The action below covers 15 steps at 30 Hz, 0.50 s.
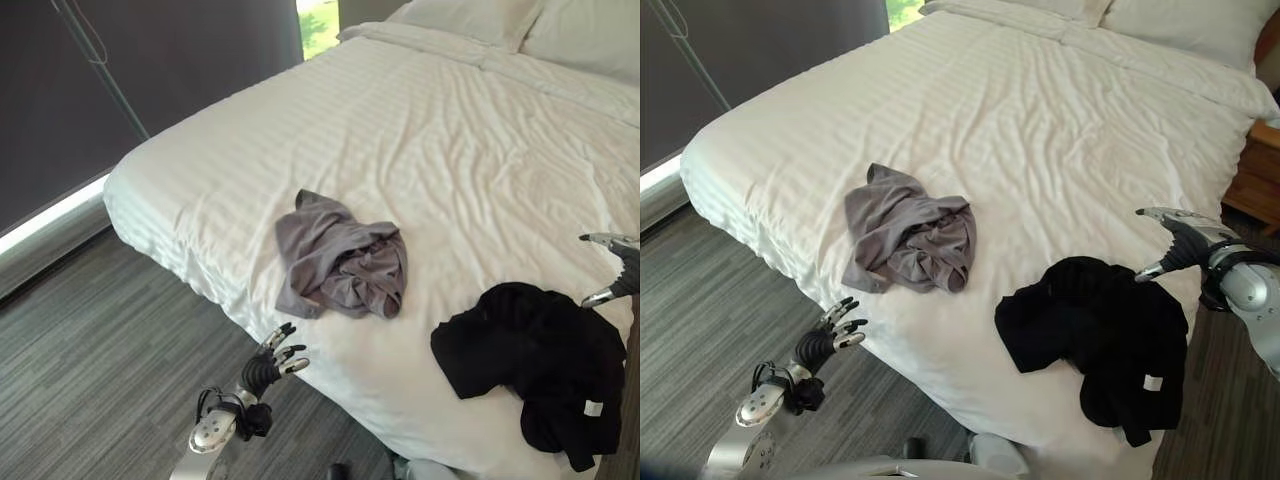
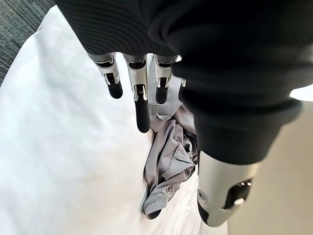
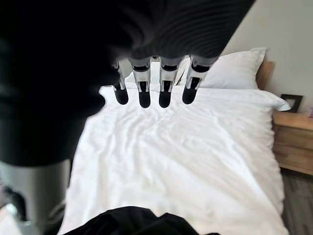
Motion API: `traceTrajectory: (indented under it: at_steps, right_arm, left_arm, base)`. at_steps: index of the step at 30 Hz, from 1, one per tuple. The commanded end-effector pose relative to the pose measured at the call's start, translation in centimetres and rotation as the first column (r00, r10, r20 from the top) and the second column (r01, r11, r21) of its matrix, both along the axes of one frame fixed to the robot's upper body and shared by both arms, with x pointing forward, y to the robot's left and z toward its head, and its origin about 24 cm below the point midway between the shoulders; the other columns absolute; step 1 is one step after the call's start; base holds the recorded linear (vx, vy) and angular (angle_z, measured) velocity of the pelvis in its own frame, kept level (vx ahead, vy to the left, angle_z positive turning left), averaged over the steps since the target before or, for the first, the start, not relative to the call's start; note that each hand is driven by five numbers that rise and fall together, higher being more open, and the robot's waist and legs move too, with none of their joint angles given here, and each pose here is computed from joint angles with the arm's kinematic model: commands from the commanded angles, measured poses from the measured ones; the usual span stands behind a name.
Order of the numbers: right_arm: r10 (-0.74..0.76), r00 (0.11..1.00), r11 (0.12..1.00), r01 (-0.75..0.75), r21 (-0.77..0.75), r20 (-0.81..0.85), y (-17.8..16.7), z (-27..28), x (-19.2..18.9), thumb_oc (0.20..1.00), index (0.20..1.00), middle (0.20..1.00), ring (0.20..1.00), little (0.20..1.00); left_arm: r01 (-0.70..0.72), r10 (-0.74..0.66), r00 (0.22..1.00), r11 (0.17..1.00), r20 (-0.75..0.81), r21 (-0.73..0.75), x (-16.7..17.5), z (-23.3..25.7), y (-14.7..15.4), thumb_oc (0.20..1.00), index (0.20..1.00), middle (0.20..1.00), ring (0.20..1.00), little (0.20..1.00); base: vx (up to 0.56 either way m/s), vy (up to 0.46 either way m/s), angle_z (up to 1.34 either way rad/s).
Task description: Pick up bed clothes into laundry basket.
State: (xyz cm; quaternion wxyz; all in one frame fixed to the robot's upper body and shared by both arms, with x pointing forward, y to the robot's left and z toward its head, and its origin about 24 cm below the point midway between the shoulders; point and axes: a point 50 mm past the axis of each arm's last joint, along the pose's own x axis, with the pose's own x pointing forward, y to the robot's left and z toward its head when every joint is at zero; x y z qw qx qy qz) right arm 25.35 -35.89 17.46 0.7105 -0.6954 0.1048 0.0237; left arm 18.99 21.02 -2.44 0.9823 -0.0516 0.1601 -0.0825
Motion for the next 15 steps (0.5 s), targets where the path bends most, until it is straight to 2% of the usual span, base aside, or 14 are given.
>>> traceTrajectory:
  at_steps: [1, 6, 9, 11, 13, 15]
  right_arm:
    - [0.028, 0.998, 0.986, -0.018, -0.164, 0.06, 0.3, 1.7, 0.1, 1.0, 1.0, 1.0, 1.0, 1.0]
    - [-0.002, 1.0, 0.986, 0.006, -0.165, 0.026, 0.0, -2.6, -0.2, 1.0, 1.0, 1.0, 1.0, 1.0]
    - [-0.048, 0.995, 0.986, 0.033, -0.163, -0.088, 0.0, -8.7, 0.2, 1.0, 1.0, 1.0, 1.0, 1.0]
    - [-0.046, 0.982, 0.989, 0.019, -0.145, -0.185, 1.5, -12.9, 1.2, 1.0, 1.0, 1.0, 1.0, 1.0]
    - [-0.049, 0.951, 0.997, 0.027, -0.073, -0.307, 4.6, -18.1, 2.0, 1.0, 1.0, 1.0, 1.0, 1.0]
    - [0.002, 0.854, 0.995, -0.052, -0.081, -0.52, 9.0, -24.1, 0.3, 1.0, 1.0, 1.0, 1.0, 1.0]
  left_arm:
    - [0.014, -0.015, 0.999, 1.0, 0.031, 0.027, 0.0, 0.5, 0.8, 1.0, 1.0, 1.0, 1.0, 1.0]
    - [0.005, -0.007, 0.998, 0.999, 0.065, 0.036, 0.4, 1.1, 0.9, 1.0, 1.0, 1.0, 1.0, 1.0]
    - [-0.015, 0.01, 0.995, 0.999, 0.102, 0.047, 1.0, 1.8, 1.1, 1.0, 1.0, 1.0, 1.0, 1.0]
    - [-0.022, 0.014, 0.989, 0.998, 0.148, 0.051, 1.7, 2.8, 1.3, 1.0, 1.0, 1.0, 1.0, 1.0]
    - [-0.032, 0.022, 0.983, 0.998, 0.184, 0.051, 2.1, 3.6, 1.5, 1.0, 1.0, 1.0, 1.0, 1.0]
    - [-0.031, 0.023, 0.977, 0.999, 0.21, 0.037, 1.8, 4.2, 1.3, 1.0, 1.0, 1.0, 1.0, 1.0]
  base:
    - [-0.04, 0.017, -0.05]
    - [-0.05, 0.001, -0.06]
    - [-0.11, -0.016, -0.07]
    - [-0.19, -0.031, -0.03]
    - [-0.17, -0.031, 0.01]
    - [-0.09, 0.009, 0.18]
